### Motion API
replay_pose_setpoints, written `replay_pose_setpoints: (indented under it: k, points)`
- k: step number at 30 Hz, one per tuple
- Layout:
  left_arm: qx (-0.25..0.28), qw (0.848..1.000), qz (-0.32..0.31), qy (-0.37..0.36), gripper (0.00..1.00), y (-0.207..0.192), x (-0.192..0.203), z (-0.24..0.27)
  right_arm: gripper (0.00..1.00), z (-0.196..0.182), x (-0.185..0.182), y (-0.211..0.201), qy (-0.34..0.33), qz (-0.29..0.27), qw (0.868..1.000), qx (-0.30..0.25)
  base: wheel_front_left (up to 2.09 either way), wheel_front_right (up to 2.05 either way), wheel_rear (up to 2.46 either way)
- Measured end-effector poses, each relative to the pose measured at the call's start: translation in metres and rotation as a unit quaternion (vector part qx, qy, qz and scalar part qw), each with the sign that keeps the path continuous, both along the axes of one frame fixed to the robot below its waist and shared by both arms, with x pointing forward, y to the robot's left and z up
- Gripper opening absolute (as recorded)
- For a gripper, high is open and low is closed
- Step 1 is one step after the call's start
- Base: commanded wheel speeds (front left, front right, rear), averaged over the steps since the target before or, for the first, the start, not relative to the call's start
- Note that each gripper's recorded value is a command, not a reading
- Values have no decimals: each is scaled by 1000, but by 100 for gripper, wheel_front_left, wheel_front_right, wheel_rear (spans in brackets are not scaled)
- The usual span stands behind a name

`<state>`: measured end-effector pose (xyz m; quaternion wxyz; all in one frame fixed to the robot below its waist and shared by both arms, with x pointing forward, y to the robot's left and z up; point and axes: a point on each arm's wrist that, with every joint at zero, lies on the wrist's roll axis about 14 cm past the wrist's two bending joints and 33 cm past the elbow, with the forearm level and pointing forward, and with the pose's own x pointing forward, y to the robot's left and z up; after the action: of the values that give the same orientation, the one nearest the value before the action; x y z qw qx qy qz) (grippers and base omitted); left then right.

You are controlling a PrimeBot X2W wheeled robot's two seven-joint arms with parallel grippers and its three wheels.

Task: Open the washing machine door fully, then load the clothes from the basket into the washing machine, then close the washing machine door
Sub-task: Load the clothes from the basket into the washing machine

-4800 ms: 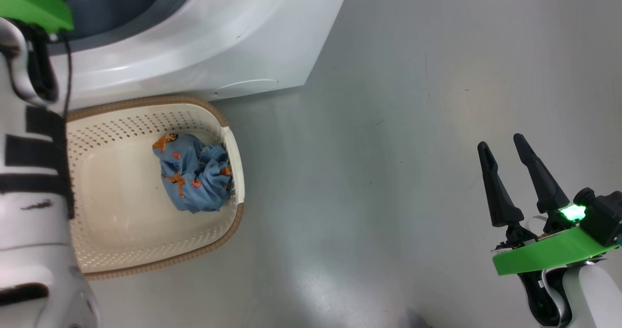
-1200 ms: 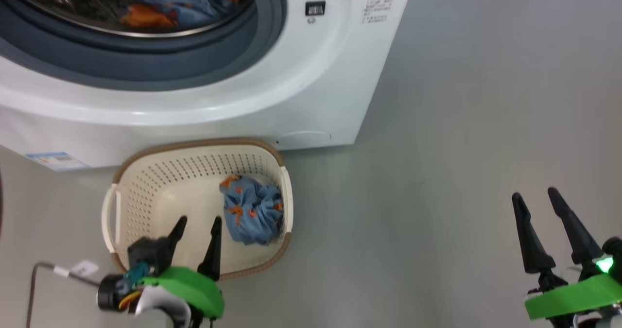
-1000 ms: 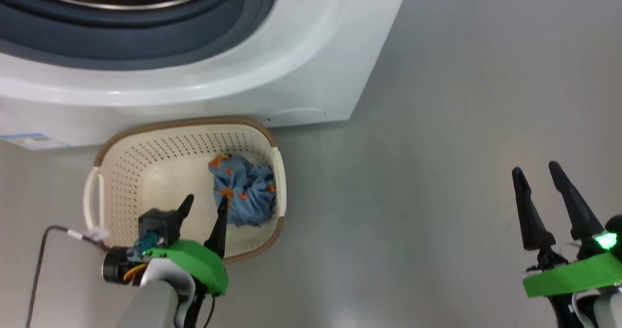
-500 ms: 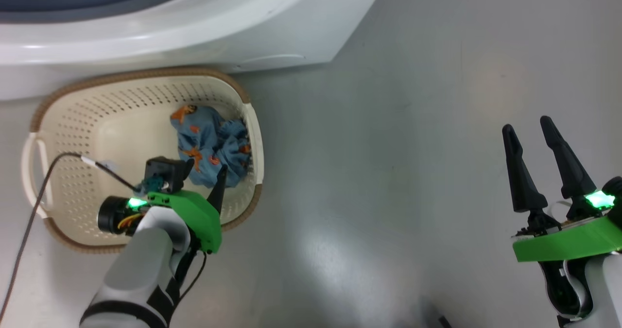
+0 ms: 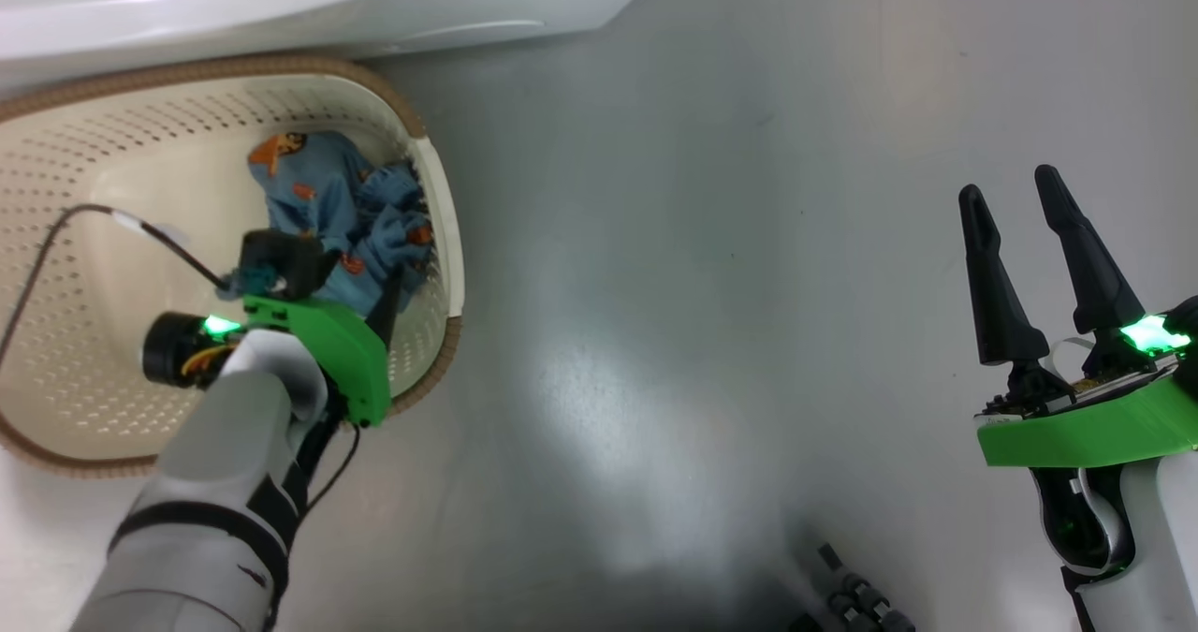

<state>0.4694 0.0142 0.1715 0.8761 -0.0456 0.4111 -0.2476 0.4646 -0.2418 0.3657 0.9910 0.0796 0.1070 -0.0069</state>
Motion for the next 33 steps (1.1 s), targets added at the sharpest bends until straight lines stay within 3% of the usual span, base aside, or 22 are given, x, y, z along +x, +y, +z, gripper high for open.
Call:
replay_pose_setpoints:
  k: [11, 12, 13, 14, 15, 22, 33]
  points:
    - [4, 1000, 0, 25, 100, -2, 12, -31, 100, -18, -2, -8, 22, -8, 1000, -11, 0, 0, 0]
    - [4, 1000, -1, 27, 53, -3, 11, -32, 100, -18, -3, -9, 23, -9, 1000, -11, 0, 0, 0]
    - [3, 1000, -2, 28, 34, -4, 11, -33, 100, -18, -3, -9, 23, -10, 1000, -12, 0, 0, 0]
    - [4, 1000, -2, 29, 7, -4, 11, -33, 100, -18, -3, -10, 22, -10, 1000, -12, 0, 0, 0]
    - [3, 1000, -1, 29, 0, -4, 11, -32, 100, -17, -3, -10, 21, -10, 1000, -12, 0, 0, 0]
    - [4, 1000, 17, 19, 0, 2, 18, -19, 100, -5, 0, -7, 6, -6, 1000, -10, 0, 0, 0]
    - [-5, 994, 105, -6, 0, 35, 22, 22, 100, 29, 6, 7, -36, 17, 999, -2, 0, 0, 0]
